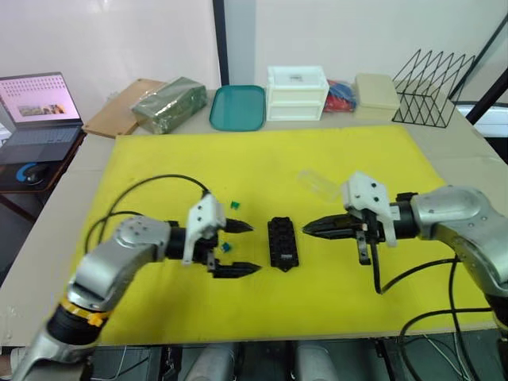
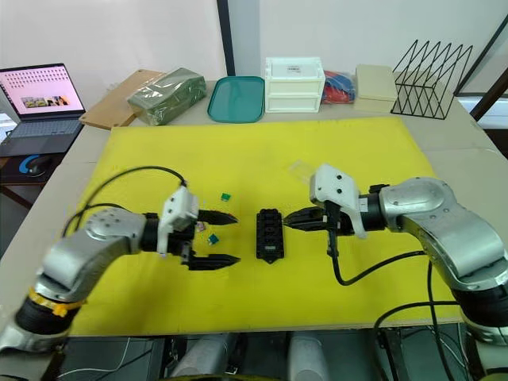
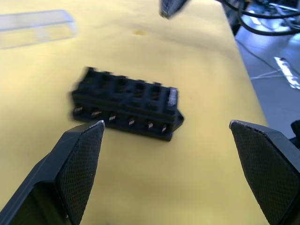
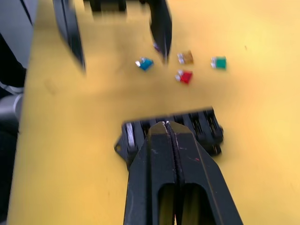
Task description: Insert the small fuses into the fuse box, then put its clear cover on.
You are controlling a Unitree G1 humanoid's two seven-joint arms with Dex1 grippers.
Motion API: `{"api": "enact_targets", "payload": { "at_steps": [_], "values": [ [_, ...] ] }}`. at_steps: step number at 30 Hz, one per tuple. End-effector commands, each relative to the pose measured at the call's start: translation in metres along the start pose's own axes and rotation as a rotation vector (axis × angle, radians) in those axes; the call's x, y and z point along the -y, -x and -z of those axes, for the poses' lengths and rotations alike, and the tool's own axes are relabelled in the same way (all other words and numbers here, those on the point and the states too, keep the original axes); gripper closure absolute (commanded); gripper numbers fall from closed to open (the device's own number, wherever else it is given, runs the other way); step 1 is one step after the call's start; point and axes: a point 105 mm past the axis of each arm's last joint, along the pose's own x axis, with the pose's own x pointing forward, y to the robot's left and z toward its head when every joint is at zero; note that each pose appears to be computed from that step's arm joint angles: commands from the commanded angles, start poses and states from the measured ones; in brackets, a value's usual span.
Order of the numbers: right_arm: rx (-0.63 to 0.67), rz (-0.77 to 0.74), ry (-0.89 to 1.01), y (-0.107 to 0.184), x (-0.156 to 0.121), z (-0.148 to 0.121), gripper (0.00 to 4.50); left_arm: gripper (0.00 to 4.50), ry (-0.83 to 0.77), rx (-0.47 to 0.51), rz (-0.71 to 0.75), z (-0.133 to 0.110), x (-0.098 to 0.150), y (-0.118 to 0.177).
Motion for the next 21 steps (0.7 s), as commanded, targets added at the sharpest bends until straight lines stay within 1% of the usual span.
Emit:
{"api": "enact_targets", "payload": {
  "at_steps": [1,2,3,6,7,9,11,14,16,19,21],
  "values": [
    [-0.036,0.069,0.04,0.024,0.009,0.001,3.58,0.0,0.007,-0.025,-0.095,-0.011,-0.012,0.044],
    [-0.045,0.077,0.036,0.028,0.01,0.003,3.19,0.0,0.013,-0.041,-0.118,-0.01,-0.014,0.053],
    [-0.058,0.085,0.03,0.034,0.011,0.006,2.89,0.0,0.023,-0.061,-0.151,-0.008,-0.019,0.066],
    [-0.12,0.142,0.003,0.059,0.019,0.021,1.86,0.0,0.063,-0.175,-0.303,0.009,-0.038,0.121],
    [-0.139,0.157,-0.006,0.065,0.021,0.026,1.44,0.0,0.079,-0.197,-0.33,0.013,-0.04,0.134],
    [-0.179,0.184,-0.024,0.077,0.024,0.037,0.79,0.0,0.103,-0.232,-0.369,0.02,-0.044,0.156],
    [-0.212,0.21,-0.048,0.088,0.026,0.047,0.03,0.0,0.118,-0.271,-0.401,0.028,-0.046,0.174],
    [-0.238,0.241,-0.071,0.099,0.029,0.057,0.03,0.0,0.133,-0.281,-0.439,0.034,-0.05,0.187],
    [-0.247,0.254,-0.075,0.103,0.03,0.06,0.03,0.0,0.128,-0.289,-0.447,0.037,-0.051,0.191],
    [-0.25,0.281,-0.063,0.104,0.035,0.063,0.03,0.0,0.123,-0.271,-0.433,0.036,-0.053,0.185],
    [-0.237,0.282,-0.046,0.102,0.036,0.06,0.03,0.0,0.114,-0.256,-0.402,0.036,-0.052,0.177]
  ]
}}
